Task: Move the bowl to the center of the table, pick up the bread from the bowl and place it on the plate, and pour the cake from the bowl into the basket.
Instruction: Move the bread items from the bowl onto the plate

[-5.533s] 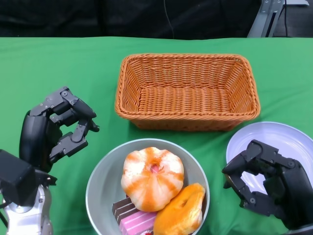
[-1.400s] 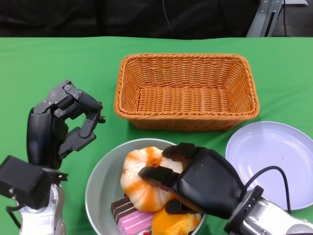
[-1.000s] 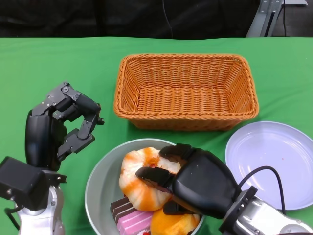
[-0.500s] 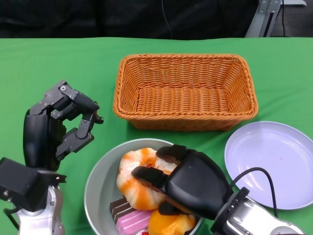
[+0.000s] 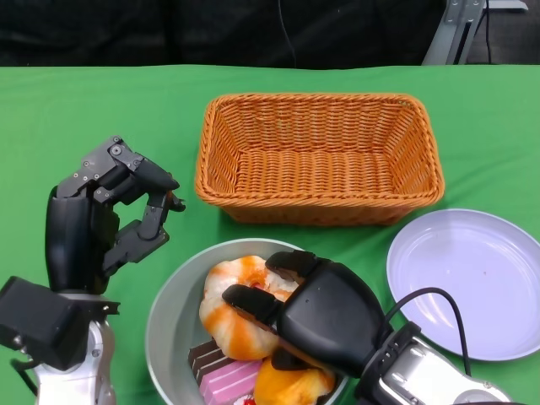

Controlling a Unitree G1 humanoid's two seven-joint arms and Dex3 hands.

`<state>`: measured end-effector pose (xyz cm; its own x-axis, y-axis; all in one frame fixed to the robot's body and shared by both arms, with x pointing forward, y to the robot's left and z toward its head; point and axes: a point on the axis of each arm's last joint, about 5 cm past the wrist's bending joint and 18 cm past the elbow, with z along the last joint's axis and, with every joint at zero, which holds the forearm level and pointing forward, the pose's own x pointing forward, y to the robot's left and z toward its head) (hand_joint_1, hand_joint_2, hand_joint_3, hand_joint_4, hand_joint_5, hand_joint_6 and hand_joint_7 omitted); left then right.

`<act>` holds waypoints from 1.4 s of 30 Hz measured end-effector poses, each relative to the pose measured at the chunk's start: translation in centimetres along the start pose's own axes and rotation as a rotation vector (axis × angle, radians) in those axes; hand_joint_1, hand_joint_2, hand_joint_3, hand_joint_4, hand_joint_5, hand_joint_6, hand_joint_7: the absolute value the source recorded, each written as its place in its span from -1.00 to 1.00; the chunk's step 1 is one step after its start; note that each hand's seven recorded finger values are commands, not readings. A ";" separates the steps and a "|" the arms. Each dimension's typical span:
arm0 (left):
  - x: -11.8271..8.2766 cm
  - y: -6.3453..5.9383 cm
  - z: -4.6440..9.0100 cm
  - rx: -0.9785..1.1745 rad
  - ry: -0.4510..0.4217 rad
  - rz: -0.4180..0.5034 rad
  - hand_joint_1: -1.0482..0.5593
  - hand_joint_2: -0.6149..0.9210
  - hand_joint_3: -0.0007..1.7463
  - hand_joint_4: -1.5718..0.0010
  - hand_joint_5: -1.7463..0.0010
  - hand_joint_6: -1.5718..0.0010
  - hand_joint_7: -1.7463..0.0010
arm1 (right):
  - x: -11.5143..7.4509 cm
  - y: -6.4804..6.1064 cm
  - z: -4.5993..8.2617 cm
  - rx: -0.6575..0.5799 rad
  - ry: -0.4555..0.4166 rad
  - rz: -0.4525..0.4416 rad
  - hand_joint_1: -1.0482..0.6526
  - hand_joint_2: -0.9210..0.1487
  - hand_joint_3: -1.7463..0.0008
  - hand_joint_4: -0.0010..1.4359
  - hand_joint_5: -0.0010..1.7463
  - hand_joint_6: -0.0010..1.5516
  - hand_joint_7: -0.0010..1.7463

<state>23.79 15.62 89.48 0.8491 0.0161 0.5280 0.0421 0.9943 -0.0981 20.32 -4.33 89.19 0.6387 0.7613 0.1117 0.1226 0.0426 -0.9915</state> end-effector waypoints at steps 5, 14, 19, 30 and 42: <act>-0.2 0.0 0.0 0.000 0.002 0.010 0.17 0.64 0.11 0.06 -0.81 0.11 -0.68 | 0.3 0.3 0.2 -0.011 0.000 0.001 -0.61 -1.00 0.91 -0.13 -0.97 -0.29 -1.00; -0.1 -0.1 0.3 0.002 -0.014 0.012 0.19 0.65 0.10 0.03 -0.80 0.10 -0.70 | 0.6 0.9 0.5 -0.052 0.009 -0.009 -0.44 -0.82 1.00 -0.04 -0.93 -0.26 -0.99; -0.2 -0.1 0.3 0.000 -0.005 0.012 0.18 0.66 0.08 0.04 -0.80 0.11 -0.68 | 0.9 1.0 0.6 -0.068 0.015 -0.012 -0.47 -0.81 1.00 -0.02 -0.89 -0.22 -0.97; -0.2 -0.1 0.3 -0.001 -0.004 0.010 0.19 0.64 0.10 0.05 -0.80 0.10 -0.68 | 1.4 0.9 1.0 -0.098 0.011 0.002 -0.45 -0.72 1.00 -0.48 -0.05 -0.16 -0.99; -0.3 -0.2 0.3 -0.004 -0.004 0.009 0.20 0.63 0.13 0.05 -0.82 0.12 -0.72 | 1.4 1.5 0.7 -0.037 -0.004 -0.025 -0.28 -0.83 0.99 0.08 -0.39 0.11 -0.98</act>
<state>23.37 15.48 89.65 0.8475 0.0254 0.5302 0.0368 0.9936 -0.1064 20.87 -2.70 87.80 0.6322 0.7629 0.1356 0.1666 0.0371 -0.9853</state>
